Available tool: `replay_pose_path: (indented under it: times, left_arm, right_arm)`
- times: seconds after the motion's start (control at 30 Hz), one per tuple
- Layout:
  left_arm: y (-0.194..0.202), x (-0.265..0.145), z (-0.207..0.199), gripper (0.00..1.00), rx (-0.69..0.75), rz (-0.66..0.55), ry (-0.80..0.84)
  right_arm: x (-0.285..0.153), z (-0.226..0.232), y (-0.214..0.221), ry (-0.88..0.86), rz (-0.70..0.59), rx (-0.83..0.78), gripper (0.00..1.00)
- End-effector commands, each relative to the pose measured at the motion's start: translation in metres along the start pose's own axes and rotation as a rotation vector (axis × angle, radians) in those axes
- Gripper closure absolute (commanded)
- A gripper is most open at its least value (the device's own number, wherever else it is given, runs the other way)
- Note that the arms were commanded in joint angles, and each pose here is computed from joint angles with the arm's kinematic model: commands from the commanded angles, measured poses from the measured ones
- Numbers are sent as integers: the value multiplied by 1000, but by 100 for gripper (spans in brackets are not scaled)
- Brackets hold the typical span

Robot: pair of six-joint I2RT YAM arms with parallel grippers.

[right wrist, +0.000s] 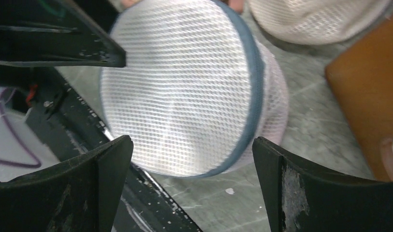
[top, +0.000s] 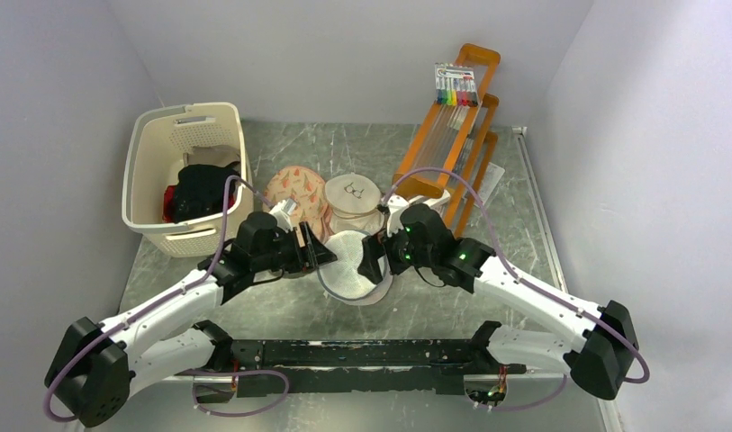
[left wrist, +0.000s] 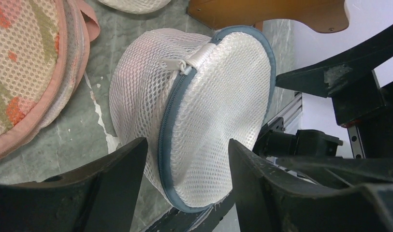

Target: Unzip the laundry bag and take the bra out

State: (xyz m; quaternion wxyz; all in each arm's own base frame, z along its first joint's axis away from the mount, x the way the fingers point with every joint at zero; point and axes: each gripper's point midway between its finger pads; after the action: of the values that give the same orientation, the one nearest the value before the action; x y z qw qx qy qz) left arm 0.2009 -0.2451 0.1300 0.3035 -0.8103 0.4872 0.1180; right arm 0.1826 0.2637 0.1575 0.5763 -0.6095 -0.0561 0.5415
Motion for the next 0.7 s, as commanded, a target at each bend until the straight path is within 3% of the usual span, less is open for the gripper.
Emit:
replay_pose_path:
  times: [0.0, 0.1, 0.2, 0.37, 0.47, 0.53, 0.67]
  left_arm:
    - [-12, 5, -5, 31, 27, -38, -6]
    - [-18, 6, -4, 35, 60, -45, -42]
    - [-29, 4, -2, 33, 106, -70, -97]
    - [-55, -5, 7, 23, 187, -125, -253]
    - [-65, -16, 4, 8, 232, -153, -281]
    - [-67, -23, 3, 2, 248, -163, -294]
    - [-57, -38, -1, 1, 243, -131, -280]
  right_arm:
    - [0, -28, 9, 165, 4, 18, 8]
    - [3, -27, 14, 156, -11, 27, 21]
    - [13, -13, 18, 84, -26, 59, 42]
    - [37, 41, 12, -105, -90, 100, 54]
    - [45, 79, 3, -207, -167, 139, 54]
    - [45, 105, -2, -301, -223, 170, 50]
    - [40, 107, -4, -309, -254, 192, 19]
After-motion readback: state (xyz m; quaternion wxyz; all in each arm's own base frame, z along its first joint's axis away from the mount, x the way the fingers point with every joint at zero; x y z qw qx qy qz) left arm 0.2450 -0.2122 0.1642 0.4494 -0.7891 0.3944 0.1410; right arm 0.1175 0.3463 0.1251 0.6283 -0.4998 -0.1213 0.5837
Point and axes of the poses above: each gripper's point midway between its finger pads, its own x axis out along the fingers, its own z axis along the line the jaws close on, y = z × x, and after that the axes turned 6 degrees about -x, right-handed
